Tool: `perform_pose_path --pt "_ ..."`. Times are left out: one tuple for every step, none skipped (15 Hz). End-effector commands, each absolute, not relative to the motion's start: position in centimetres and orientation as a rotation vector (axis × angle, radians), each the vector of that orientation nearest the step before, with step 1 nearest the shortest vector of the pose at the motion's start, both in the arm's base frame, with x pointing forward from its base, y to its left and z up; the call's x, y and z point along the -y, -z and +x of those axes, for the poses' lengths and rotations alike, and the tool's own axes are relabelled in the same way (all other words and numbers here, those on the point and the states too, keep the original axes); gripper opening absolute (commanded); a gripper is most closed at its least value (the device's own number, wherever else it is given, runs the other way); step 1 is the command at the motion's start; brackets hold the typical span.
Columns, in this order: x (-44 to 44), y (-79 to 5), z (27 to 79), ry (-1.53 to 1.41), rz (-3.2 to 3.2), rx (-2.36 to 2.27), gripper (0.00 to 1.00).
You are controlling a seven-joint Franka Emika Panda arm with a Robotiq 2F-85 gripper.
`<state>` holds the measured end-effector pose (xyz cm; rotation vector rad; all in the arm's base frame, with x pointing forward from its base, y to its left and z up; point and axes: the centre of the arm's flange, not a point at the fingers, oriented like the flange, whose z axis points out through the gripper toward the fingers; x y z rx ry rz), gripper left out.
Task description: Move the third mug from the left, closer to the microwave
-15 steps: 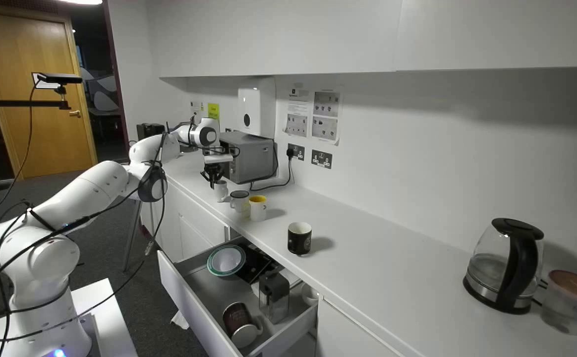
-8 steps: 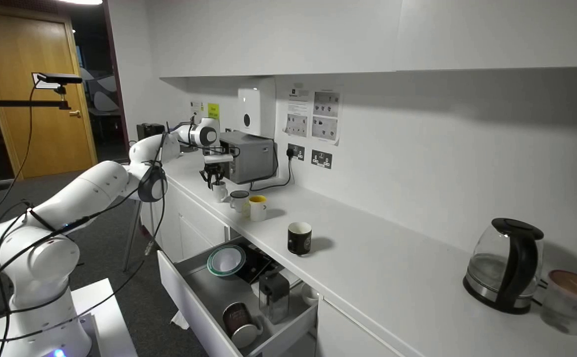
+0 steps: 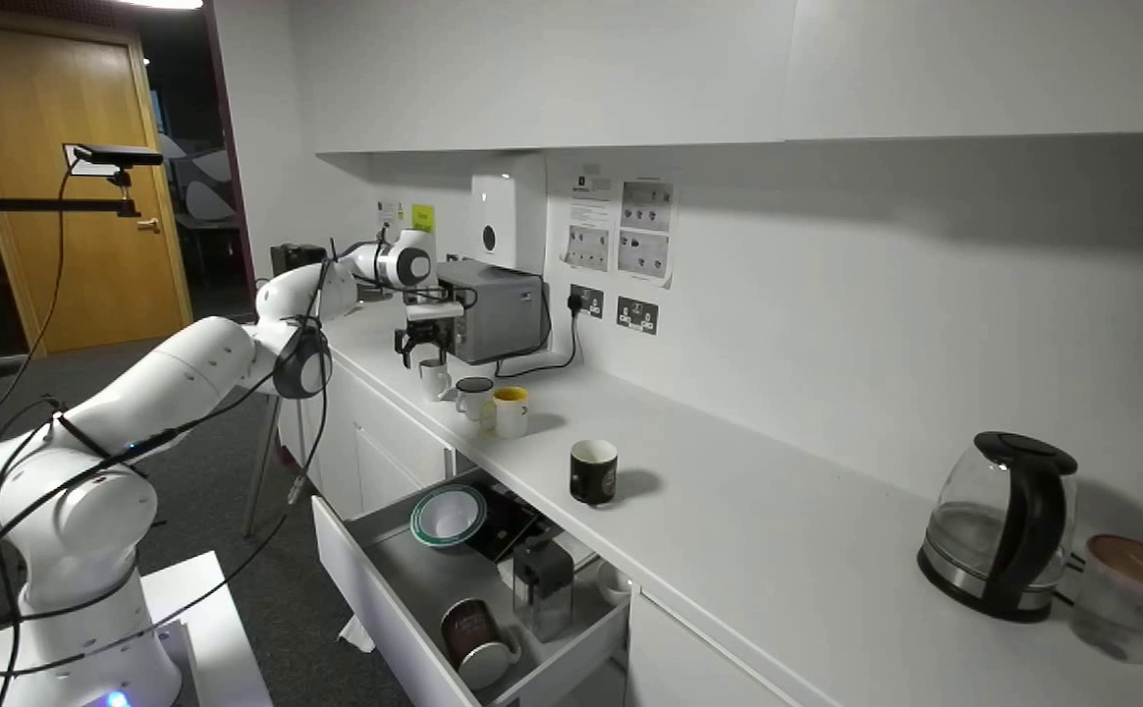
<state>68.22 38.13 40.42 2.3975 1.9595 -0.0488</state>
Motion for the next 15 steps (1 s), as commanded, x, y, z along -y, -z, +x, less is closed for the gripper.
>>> perform_pose_path --pt "-40.0 -45.6 73.8 0.024 2.419 -1.966 1.0" --pt "-39.6 -46.4 73.8 0.009 2.427 -1.952 1.0" --pt "-39.3 -47.1 73.8 -0.003 2.436 -1.939 1.0" --pt "-38.9 -47.9 73.9 -0.012 2.447 -1.923 1.0" --pt "-38.5 -48.6 74.1 -0.021 2.462 -1.902 1.0" --pt "-37.9 -49.2 74.2 -0.031 2.478 -1.883 1.0" --pt "-37.2 -49.9 74.4 -0.043 2.495 -1.859 1.0" --pt "-36.4 -50.5 74.7 -0.05 2.513 -1.833 1.0" --pt "-35.5 -51.0 75.0 -0.063 2.537 -1.806 1.0" --pt "-34.3 -51.8 75.1 -0.087 2.563 -1.776 1.0" --pt "-32.9 -52.6 75.1 -0.115 2.595 -1.74 1.0" --pt "-31.9 -53.1 75.1 -0.132 2.624 -1.709 1.0" --pt "-30.5 -53.8 74.7 -0.139 2.671 -1.676 1.0" --pt "-29.5 -54.4 74.2 -0.149 2.71 -1.651 1.0" --pt "-28.5 -54.9 73.5 -0.126 2.757 -1.636 1.0"
